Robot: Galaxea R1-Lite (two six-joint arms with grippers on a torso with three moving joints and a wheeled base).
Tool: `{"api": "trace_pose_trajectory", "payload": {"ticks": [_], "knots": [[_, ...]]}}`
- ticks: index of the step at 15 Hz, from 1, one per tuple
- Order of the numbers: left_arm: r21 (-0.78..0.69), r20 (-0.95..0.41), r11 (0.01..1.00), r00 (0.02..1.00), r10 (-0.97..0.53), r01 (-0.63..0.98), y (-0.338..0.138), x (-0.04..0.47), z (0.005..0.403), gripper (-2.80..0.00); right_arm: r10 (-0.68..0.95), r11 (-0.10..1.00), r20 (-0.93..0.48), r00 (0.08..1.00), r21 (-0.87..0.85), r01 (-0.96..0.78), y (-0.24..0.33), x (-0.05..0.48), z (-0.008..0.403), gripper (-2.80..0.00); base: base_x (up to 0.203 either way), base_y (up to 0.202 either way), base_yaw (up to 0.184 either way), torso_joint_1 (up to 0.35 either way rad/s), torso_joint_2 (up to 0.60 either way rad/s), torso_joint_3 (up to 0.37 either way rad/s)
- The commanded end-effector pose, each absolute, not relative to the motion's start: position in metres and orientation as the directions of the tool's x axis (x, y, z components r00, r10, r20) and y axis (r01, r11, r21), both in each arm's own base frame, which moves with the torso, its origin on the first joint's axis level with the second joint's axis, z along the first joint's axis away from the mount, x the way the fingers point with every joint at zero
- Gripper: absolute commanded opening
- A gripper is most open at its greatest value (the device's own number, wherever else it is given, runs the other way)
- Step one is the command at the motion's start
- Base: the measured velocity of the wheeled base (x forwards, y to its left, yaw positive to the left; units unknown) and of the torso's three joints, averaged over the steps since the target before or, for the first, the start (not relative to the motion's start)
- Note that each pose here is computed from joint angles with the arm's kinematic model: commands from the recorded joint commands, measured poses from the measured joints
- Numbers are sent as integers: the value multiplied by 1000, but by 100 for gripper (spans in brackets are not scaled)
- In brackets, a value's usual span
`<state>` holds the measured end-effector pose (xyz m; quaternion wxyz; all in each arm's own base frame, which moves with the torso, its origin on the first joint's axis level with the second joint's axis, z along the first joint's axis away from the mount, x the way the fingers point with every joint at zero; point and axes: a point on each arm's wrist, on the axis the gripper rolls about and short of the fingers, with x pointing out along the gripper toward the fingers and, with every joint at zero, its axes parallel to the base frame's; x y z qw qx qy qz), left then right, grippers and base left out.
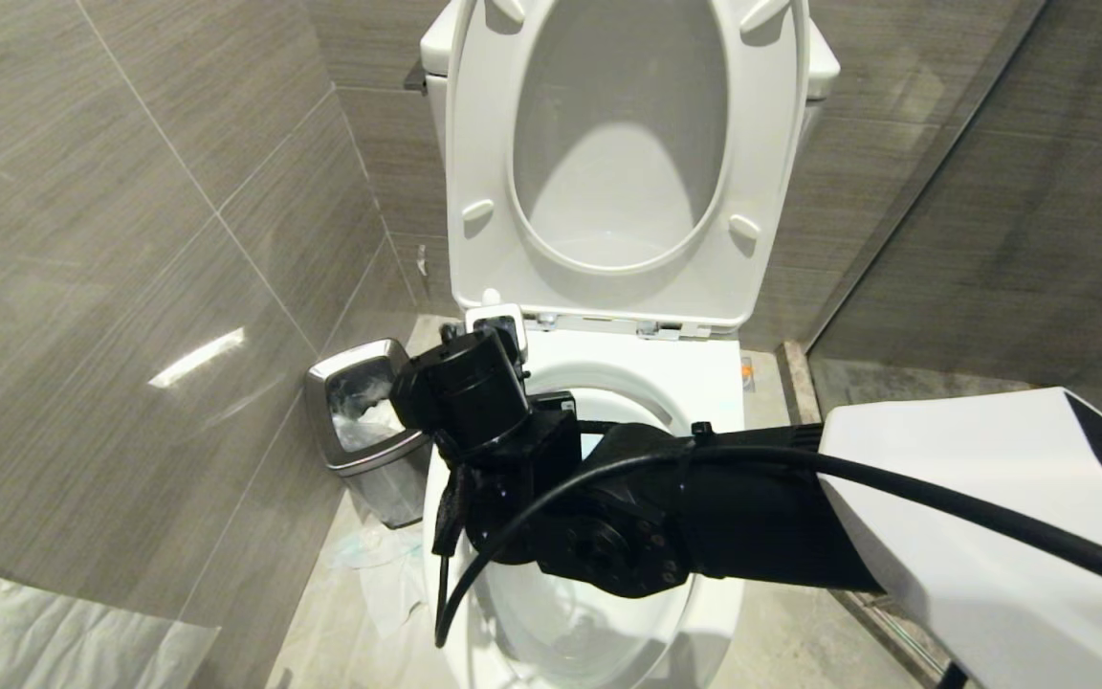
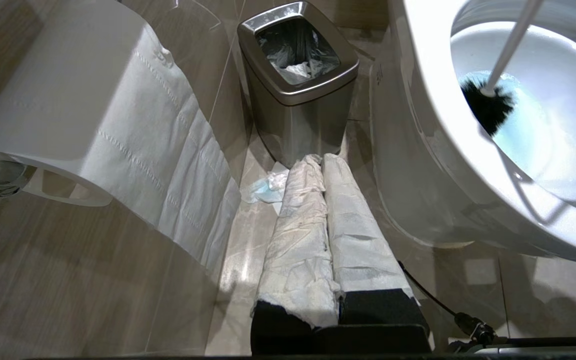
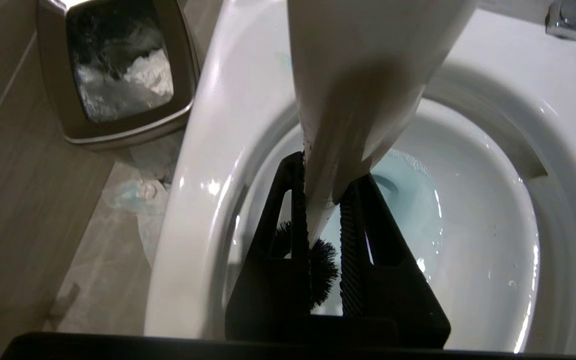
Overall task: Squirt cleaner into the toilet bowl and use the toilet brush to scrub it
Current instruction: Scrub the toilet bowl
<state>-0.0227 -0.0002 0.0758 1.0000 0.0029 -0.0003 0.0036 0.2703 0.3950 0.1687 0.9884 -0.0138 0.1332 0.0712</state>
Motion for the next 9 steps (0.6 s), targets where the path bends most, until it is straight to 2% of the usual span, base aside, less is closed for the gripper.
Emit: {"api": "trace_pose_trajectory", "payload": {"ticks": [1, 9], "knots": [[6, 0, 1000, 1000, 8, -8, 0, -23, 76, -280, 145, 988, -283, 948, -10, -154, 384, 252, 174, -280, 0, 0, 0, 0, 0, 0], [6, 2, 1000, 1000, 9, -9, 0, -23, 76, -280, 161, 985, -328, 931, -9, -174, 354, 216, 180, -280, 0, 0, 0, 0, 0, 0]]}}
